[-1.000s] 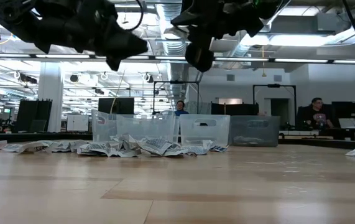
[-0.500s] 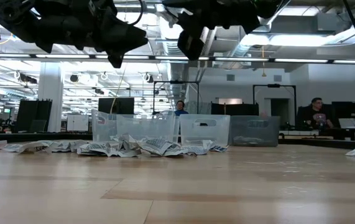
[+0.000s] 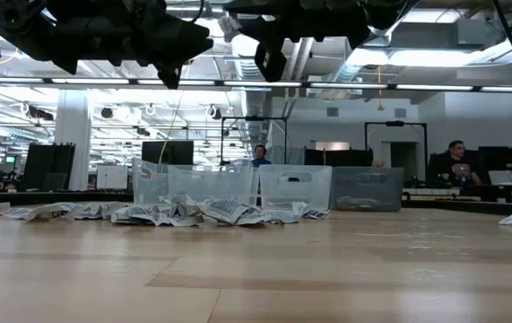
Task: Pick & Place First Aid Supplies
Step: Put the alcohol pad into the top right transparent bin
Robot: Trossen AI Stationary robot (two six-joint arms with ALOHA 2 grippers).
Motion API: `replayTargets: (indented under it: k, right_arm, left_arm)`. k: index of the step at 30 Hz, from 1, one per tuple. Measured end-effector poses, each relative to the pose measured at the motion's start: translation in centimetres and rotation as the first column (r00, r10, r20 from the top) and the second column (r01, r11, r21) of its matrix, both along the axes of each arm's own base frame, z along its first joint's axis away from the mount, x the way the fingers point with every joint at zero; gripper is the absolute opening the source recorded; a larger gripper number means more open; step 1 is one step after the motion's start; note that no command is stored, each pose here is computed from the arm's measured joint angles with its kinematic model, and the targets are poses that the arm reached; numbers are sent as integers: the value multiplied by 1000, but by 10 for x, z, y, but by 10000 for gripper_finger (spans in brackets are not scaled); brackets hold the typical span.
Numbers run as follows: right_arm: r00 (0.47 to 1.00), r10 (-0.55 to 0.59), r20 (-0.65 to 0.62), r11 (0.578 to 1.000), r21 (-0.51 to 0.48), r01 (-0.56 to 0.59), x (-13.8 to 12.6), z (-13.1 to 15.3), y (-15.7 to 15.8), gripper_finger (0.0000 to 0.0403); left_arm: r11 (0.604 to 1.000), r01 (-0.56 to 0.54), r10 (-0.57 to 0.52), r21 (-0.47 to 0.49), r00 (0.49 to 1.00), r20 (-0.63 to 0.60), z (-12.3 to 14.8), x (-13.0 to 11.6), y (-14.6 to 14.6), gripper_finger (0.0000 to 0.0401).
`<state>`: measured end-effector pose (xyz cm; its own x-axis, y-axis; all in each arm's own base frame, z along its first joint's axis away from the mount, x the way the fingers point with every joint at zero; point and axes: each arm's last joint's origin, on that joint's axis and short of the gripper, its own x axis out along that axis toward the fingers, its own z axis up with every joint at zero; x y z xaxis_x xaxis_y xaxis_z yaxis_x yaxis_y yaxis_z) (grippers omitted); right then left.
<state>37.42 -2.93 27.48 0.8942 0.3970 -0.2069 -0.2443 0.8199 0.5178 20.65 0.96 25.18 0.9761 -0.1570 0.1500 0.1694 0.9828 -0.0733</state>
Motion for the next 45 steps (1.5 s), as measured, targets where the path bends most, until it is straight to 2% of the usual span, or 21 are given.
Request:
replayTargets:
  k: [12,17,24,35,38,43,45]
  right_arm:
    - [1000,-31,1,1000,-1,31,-1,0,-9,75]
    - [1000,-30,2,1000,-1,30,-1,0,-9,75]
    - [1000,-25,2,1000,1,25,-1,0,-9,75]
    - [1000,-20,5,1000,2,20,-1,1,-8,75]
    - [1000,-19,5,1000,2,19,-1,1,-8,75]
    - [1000,-20,1,1000,-2,20,-1,0,-8,75]
    - [1000,-20,-4,1000,-3,20,-1,0,-8,75]
  left_arm:
    - [999,20,-23,38,997,69,6,-1,-1,94]
    - [999,20,-24,37,993,112,4,7,0,94]
    - [999,32,-31,-13,997,74,3,26,1,94]
    - [1000,5,-4,-17,996,93,7,27,2,93]
    - [1000,5,-4,-17,996,93,7,27,2,78]
    - [1000,5,-2,-30,996,90,7,27,2,20]
    - [1000,2,0,-31,996,89,7,27,3,20]
